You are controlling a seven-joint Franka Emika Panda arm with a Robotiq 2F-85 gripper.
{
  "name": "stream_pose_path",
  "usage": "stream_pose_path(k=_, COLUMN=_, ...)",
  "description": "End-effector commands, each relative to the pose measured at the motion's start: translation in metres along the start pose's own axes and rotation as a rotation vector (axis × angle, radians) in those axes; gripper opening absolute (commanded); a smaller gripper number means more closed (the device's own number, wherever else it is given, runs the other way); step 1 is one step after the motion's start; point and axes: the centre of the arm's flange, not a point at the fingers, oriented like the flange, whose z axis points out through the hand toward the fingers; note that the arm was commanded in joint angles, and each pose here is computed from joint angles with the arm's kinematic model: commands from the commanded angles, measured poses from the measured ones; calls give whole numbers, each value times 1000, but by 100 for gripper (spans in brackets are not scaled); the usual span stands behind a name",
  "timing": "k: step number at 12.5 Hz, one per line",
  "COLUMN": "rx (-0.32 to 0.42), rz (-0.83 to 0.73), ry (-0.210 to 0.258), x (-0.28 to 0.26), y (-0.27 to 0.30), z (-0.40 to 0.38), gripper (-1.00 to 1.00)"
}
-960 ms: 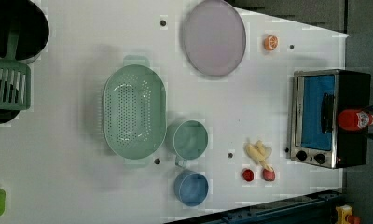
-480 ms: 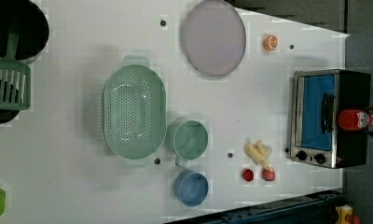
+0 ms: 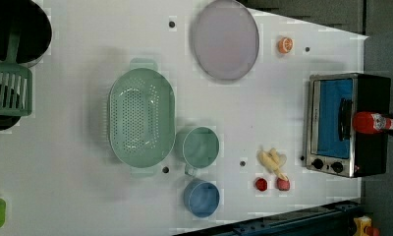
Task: Pick Ketchup from oven and place it on table.
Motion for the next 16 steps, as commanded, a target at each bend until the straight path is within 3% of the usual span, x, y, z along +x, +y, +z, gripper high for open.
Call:
stream_pose_path(k=1, rx=29, rz=-148, ry=-53, x=-55, y=-43, z=-78, gripper=1)
stream_pose_path(k=5, rx=60, rz=-235, ry=-99, x=-150, y=-65, z=-134, gripper=1)
stream_pose_path(k=6, rx=36, rz=-282, ry=-118, x=-196, y=-72, z=-130, gripper=1)
stream_pose_path(k=10, rx=-59, rz=-232, ry=-146, x=-268, y=-69, z=-93, gripper=1)
stream_pose_path(k=16, rx=-156, rz=-183, ry=-99, x=-322, y=-49, z=45, gripper=1)
